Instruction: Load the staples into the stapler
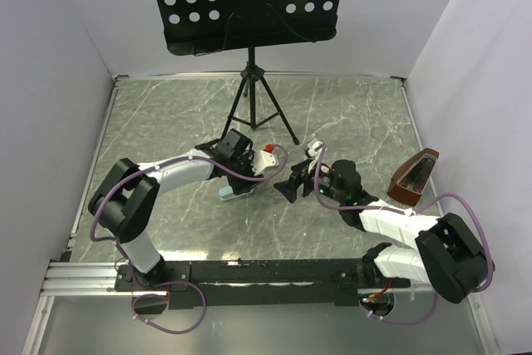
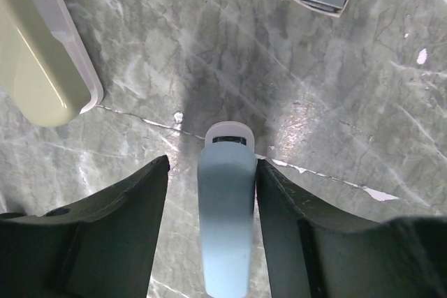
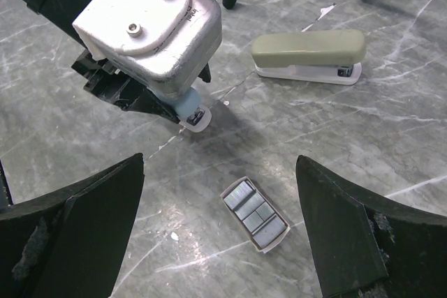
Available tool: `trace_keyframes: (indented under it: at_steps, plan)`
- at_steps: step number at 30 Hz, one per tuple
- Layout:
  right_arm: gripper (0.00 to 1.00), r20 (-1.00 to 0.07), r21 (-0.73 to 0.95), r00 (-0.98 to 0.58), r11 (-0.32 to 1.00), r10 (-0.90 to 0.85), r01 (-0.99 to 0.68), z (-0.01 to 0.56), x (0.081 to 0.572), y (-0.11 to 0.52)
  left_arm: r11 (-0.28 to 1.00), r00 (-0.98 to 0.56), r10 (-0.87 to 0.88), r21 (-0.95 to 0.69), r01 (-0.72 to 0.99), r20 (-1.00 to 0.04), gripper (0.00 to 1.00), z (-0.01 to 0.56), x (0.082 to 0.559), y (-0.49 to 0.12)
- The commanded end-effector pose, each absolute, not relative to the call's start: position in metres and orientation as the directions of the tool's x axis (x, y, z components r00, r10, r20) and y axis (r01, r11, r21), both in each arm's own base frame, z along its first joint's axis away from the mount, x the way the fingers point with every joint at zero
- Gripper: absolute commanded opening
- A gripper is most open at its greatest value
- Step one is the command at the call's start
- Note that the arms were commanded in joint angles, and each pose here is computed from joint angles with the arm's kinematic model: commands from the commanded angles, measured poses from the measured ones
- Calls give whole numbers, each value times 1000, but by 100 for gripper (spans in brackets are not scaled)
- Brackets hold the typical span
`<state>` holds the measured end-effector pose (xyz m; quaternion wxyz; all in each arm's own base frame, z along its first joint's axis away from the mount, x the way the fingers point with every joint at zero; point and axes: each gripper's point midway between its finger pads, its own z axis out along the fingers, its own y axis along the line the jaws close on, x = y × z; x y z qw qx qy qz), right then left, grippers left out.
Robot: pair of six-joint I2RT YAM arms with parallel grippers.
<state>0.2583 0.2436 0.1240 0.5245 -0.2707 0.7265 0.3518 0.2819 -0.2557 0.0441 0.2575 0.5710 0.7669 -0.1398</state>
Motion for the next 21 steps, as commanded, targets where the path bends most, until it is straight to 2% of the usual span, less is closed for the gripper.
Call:
trace_keyframes:
  at_steps: [1,6,13,18,21]
  plan:
    - [96,-970,203,-243,578,8,-790,148,265,253,303,-202,773,69,951,-602,57,56,290,-271]
    - [96,-969,204,-246,574,5,-793,147,265,254,295,-202,774,60,953,-600,51,55,289,-271]
    - [95,-966,221,-258,565,16,-795,148,262,255,297,-194,735,51,954,-650,20,76,285,-277]
    - [95,-958,275,-278,531,75,-802,162,254,259,347,-158,610,83,934,-776,2,135,285,-287]
    - [95,-944,322,-315,499,102,-804,170,247,265,384,-120,500,95,918,-858,1,180,281,-290]
